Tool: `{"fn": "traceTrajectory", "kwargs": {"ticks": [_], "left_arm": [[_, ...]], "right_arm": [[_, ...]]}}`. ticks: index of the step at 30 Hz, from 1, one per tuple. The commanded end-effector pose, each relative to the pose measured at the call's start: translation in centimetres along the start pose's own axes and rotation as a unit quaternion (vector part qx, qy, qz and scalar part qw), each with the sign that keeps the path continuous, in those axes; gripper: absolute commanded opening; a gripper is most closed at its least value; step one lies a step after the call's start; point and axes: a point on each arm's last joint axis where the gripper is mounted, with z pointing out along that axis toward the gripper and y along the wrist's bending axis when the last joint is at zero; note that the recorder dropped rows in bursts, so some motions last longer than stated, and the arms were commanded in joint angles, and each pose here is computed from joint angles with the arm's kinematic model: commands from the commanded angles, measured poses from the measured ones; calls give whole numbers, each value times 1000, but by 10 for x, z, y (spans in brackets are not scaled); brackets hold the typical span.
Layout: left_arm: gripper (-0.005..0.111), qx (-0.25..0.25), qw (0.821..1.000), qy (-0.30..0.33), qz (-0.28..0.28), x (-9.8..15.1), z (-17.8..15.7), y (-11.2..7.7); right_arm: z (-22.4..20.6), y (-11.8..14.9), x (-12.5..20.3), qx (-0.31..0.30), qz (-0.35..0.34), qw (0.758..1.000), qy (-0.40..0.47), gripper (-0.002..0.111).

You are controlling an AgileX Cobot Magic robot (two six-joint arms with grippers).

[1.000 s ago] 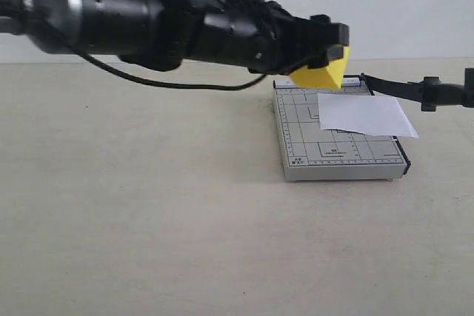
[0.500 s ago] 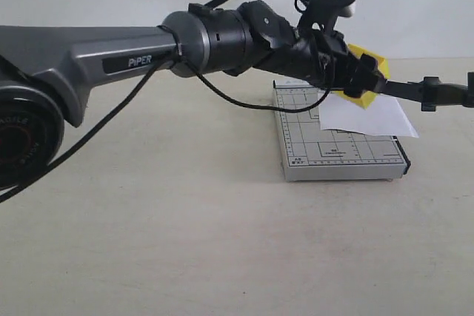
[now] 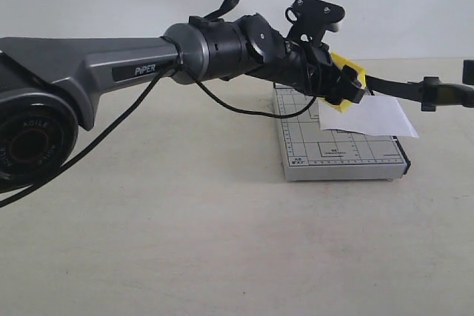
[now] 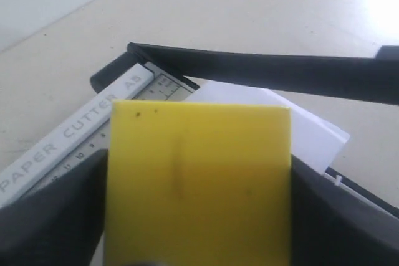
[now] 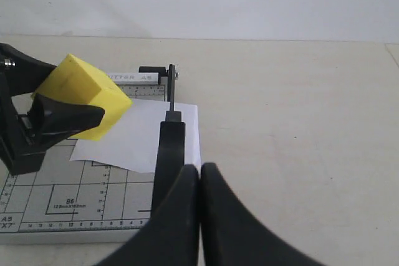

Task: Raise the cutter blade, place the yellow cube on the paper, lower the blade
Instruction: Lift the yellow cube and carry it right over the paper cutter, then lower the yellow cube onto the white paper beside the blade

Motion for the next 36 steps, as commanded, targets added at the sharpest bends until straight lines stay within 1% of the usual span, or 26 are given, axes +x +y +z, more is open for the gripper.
{"fn": "traceTrajectory", "kwargs": {"ticks": [1,3,9,16,24,25,27,29,32,34,35,36], "left_arm": [[4,-5,1000,-8,11,-5,-3,3],[4,-3,1000,-4,22,-3,-2,3],[4,-2,1000,3,31,4,3,3],[4,6,999,22,29,16,11,3],[5,-2,999,13,41,14,11,4],[6,-5,999,11,44,13,11,4],[14,-7,999,8,46,13,11,5],[29,-7,999,8,46,13,11,5],[58,-14,999,0,44,11,11,5],[72,-20,999,-7,43,10,11,6],[77,-25,999,-12,43,9,11,7],[80,-26,999,-13,43,9,11,7]], "right_arm": [[-1,1,-3,-6,6,1000,-10,0],[-1,2,-4,-11,6,1000,-18,0],[-1,4,-8,-24,6,999,-36,0],[-1,4,-8,-24,5,999,-36,0],[-1,4,-8,-24,5,999,-36,0],[-1,4,-8,-24,5,999,-36,0],[-1,4,-8,-24,5,999,-36,0],[-1,4,-8,-24,5,999,-36,0],[-1,4,-8,-24,5,999,-36,0],[-1,4,-8,-24,5,999,-36,0],[-1,4,-8,-24,5,999,-36,0],[-1,4,-8,-24,5,999,-36,0]]}}
